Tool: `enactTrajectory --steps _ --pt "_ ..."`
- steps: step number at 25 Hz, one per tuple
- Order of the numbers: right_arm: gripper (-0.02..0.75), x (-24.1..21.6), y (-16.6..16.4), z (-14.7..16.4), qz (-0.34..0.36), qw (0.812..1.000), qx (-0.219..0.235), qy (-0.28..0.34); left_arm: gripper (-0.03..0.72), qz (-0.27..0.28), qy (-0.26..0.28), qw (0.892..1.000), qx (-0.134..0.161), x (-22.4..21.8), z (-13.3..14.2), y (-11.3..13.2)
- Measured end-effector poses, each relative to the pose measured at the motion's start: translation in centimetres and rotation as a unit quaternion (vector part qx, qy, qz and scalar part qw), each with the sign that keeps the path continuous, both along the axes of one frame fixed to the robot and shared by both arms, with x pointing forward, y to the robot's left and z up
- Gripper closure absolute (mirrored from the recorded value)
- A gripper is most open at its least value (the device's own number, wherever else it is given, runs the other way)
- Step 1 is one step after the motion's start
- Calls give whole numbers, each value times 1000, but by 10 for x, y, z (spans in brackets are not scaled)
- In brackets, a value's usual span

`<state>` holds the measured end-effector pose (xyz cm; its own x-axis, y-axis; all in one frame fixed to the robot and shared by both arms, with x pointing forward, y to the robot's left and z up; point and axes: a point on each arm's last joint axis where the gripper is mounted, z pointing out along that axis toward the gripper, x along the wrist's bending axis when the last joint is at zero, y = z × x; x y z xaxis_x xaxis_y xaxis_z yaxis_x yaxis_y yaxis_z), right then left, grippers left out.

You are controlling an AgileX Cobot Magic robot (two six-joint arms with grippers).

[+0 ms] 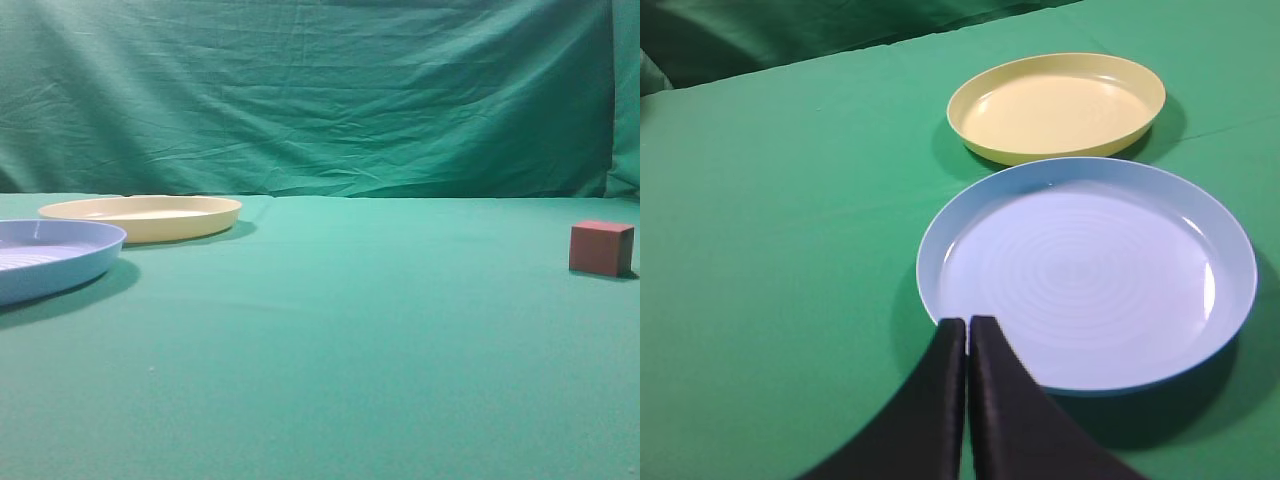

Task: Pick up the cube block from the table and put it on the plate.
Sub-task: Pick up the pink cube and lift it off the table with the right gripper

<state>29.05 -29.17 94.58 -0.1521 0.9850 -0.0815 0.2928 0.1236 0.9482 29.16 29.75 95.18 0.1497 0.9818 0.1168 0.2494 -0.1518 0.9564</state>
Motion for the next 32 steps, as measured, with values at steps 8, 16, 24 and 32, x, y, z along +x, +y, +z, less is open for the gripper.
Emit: enactTrajectory --steps 8,16,24,32 --pt "738 0 0 0 0 1000 0 0 688 0 0 1000 0 0 0 0" --pt "738 0 0 0 0 1000 0 0 688 0 0 1000 0 0 0 0" --pt "738 2 1 5 0 999 20 -30 688 0 0 1000 0 0 0 0" --pt "738 3 0 41 -14 976 141 -168 688 0 0 1000 0 0 0 0"
